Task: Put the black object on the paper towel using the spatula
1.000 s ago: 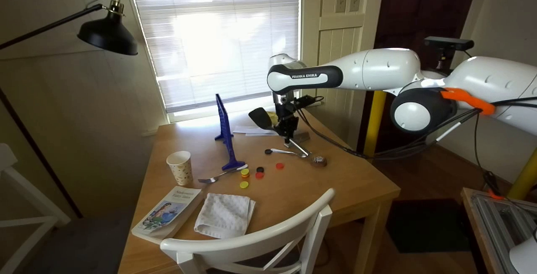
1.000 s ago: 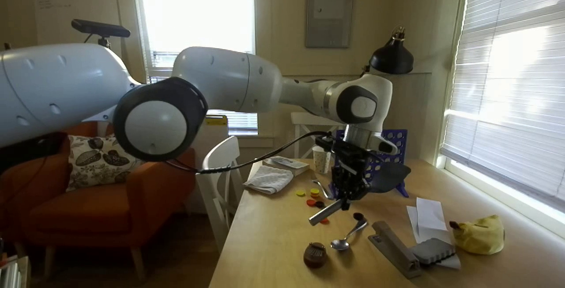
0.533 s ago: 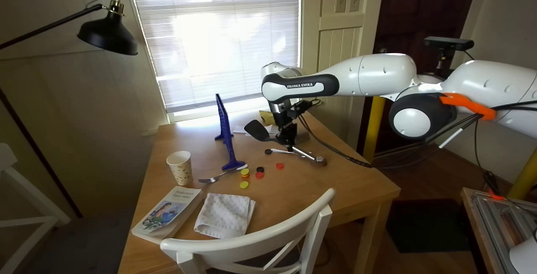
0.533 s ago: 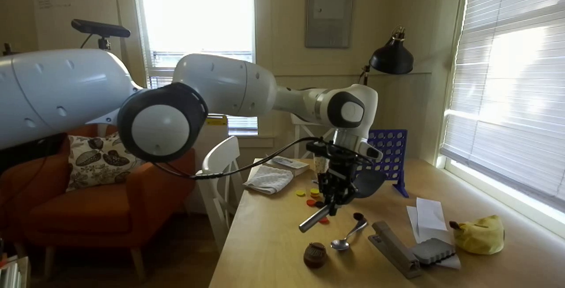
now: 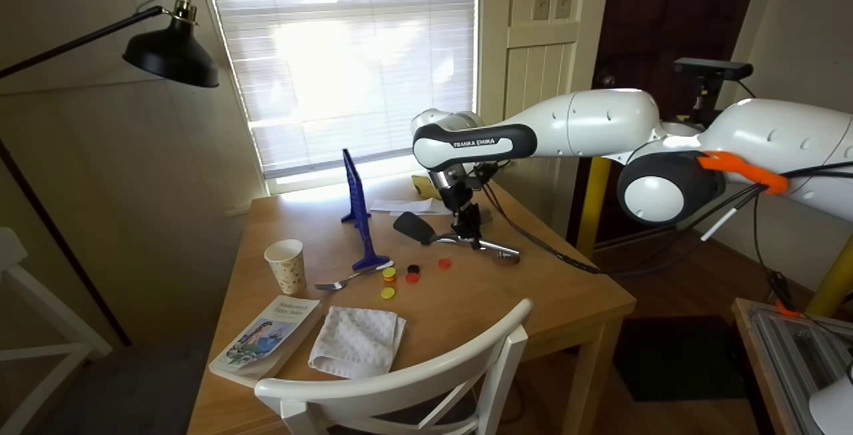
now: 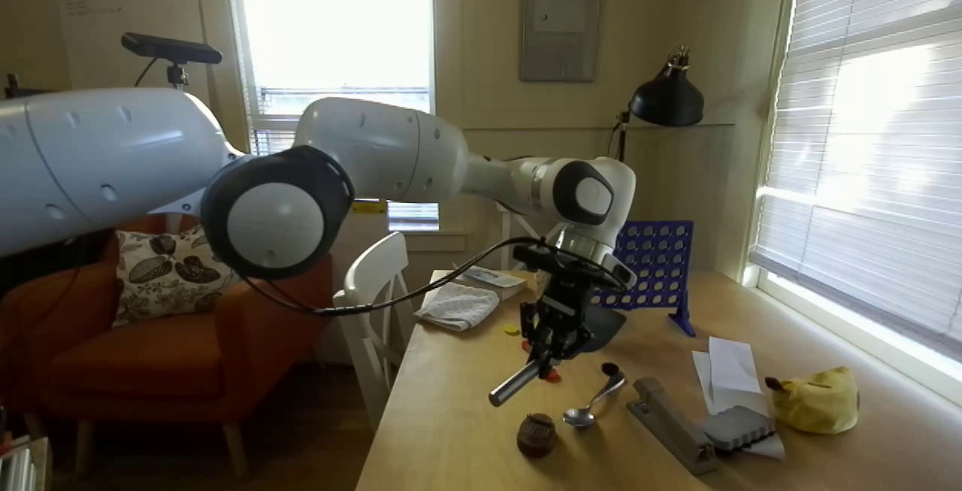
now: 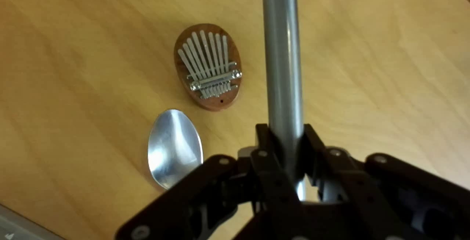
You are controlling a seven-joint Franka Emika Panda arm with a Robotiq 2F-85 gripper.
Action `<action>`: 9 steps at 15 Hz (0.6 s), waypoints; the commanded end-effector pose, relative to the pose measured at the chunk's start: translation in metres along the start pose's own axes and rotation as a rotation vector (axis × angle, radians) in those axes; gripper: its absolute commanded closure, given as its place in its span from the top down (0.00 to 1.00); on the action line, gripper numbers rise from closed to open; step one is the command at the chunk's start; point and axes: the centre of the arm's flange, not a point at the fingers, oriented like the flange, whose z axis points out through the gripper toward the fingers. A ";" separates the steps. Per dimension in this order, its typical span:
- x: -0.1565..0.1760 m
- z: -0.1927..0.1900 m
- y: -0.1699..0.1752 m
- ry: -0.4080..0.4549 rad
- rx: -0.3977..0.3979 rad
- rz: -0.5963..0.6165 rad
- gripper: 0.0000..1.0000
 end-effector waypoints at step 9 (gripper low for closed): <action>-0.002 0.041 -0.012 -0.033 -0.054 -0.024 0.06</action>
